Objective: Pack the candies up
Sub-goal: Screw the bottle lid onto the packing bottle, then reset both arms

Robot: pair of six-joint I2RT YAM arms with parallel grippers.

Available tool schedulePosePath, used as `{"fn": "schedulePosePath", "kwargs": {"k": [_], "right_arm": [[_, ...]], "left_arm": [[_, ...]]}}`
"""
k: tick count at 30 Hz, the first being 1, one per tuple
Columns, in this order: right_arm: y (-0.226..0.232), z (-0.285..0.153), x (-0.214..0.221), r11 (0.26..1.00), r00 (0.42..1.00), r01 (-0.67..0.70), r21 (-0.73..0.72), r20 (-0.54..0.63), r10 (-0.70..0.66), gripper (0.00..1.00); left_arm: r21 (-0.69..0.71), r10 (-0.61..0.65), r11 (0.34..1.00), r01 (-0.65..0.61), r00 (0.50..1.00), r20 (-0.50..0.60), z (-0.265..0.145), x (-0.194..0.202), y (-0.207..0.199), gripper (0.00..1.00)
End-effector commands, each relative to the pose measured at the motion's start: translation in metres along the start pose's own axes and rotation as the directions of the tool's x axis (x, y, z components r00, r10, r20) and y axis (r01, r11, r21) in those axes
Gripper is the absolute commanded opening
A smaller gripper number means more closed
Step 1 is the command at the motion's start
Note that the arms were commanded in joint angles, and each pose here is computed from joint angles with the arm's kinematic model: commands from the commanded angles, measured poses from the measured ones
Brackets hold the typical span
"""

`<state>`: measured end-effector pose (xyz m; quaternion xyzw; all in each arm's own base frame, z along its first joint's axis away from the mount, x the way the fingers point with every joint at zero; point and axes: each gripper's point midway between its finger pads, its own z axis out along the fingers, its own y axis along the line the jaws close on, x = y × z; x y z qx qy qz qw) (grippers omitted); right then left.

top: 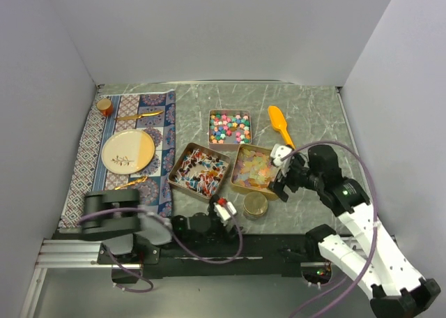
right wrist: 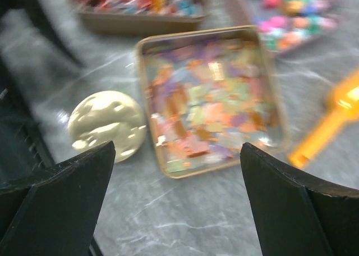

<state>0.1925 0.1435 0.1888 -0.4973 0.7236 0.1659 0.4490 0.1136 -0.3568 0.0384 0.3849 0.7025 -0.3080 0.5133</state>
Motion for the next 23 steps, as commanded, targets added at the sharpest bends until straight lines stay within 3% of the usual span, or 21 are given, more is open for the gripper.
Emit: {"fn": "schedulePosePath", "kwargs": {"k": [1,3,4,6,8,9,11,12,14,15,17,18,20,21,23], "right_arm": [[-0.075,-0.047,-0.046,0.873,0.971,-0.217,0.436,0.185,0.149,1.00],[-0.100,-0.066,-0.045,0.738,0.928,-0.369,0.565,0.266,0.261,1.00],[-0.117,-0.086,-0.040,0.625,0.910,-0.415,0.661,0.288,0.299,1.00],[-0.124,-0.086,-0.018,0.552,0.874,-0.458,0.697,0.240,0.422,1.00],[-0.139,-0.091,-0.011,0.463,0.833,-0.476,0.748,0.214,0.511,1.00],[-0.137,-0.092,-0.004,0.413,0.790,-0.507,0.756,0.217,0.573,1.00],[-0.150,-0.107,-0.012,0.352,0.773,-0.529,0.773,0.267,0.575,1.00],[-0.157,-0.118,-0.018,0.279,0.745,-0.573,0.771,0.348,0.569,1.00],[-0.164,-0.139,-0.030,0.200,0.732,-0.597,0.777,0.425,0.532,1.00],[-0.163,-0.146,-0.030,0.166,0.718,-0.602,0.781,0.438,0.541,1.00],[-0.163,-0.164,-0.047,0.152,0.709,-0.629,0.762,0.483,0.515,1.00],[-0.161,-0.170,-0.047,0.150,0.706,-0.631,0.761,0.484,0.517,1.00],[-0.162,-0.184,-0.052,0.130,0.706,-0.633,0.763,0.500,0.501,1.00],[-0.159,-0.189,-0.048,0.116,0.707,-0.619,0.777,0.487,0.512,1.00],[-0.160,-0.200,-0.040,0.059,0.703,-0.602,0.797,0.493,0.512,1.00]], "left_arm": [[-0.019,-0.024,1.000,0.021,0.992,-0.122,-0.028,-0.013,0.009,0.97],[-0.059,-0.036,0.998,0.036,0.999,-0.008,-0.028,-0.070,0.024,0.97],[-0.075,-0.029,0.997,0.032,0.999,0.034,-0.029,-0.091,0.032,0.97],[-0.154,0.002,0.988,0.022,0.987,0.158,-0.035,-0.151,0.061,0.97],[-0.222,0.042,0.975,0.004,0.978,0.203,-0.042,-0.183,0.085,0.97],[-0.297,0.039,0.954,0.041,0.965,0.258,-0.047,-0.216,0.113,0.97],[-0.419,0.009,0.899,0.124,0.953,0.301,-0.056,-0.239,0.157,0.97],[-0.510,0.008,0.842,0.174,0.942,0.334,-0.069,-0.263,0.199,0.97],[-0.598,0.011,0.768,0.230,0.929,0.371,-0.083,-0.298,0.246,0.97],[-0.678,0.004,0.690,0.254,0.935,0.355,-0.102,-0.297,0.290,0.97],[-0.712,-0.038,0.620,0.331,0.918,0.394,-0.120,-0.306,0.333,0.97],[-0.748,-0.018,0.538,0.388,0.893,0.450,-0.154,-0.325,0.370,0.97],[-0.766,-0.033,0.472,0.437,0.876,0.480,-0.178,-0.330,0.399,0.97],[-0.791,-0.025,0.408,0.457,0.871,0.490,-0.201,-0.324,0.420,0.97],[-0.805,-0.006,0.371,0.463,0.868,0.496,-0.218,-0.320,0.432,0.97]]}}
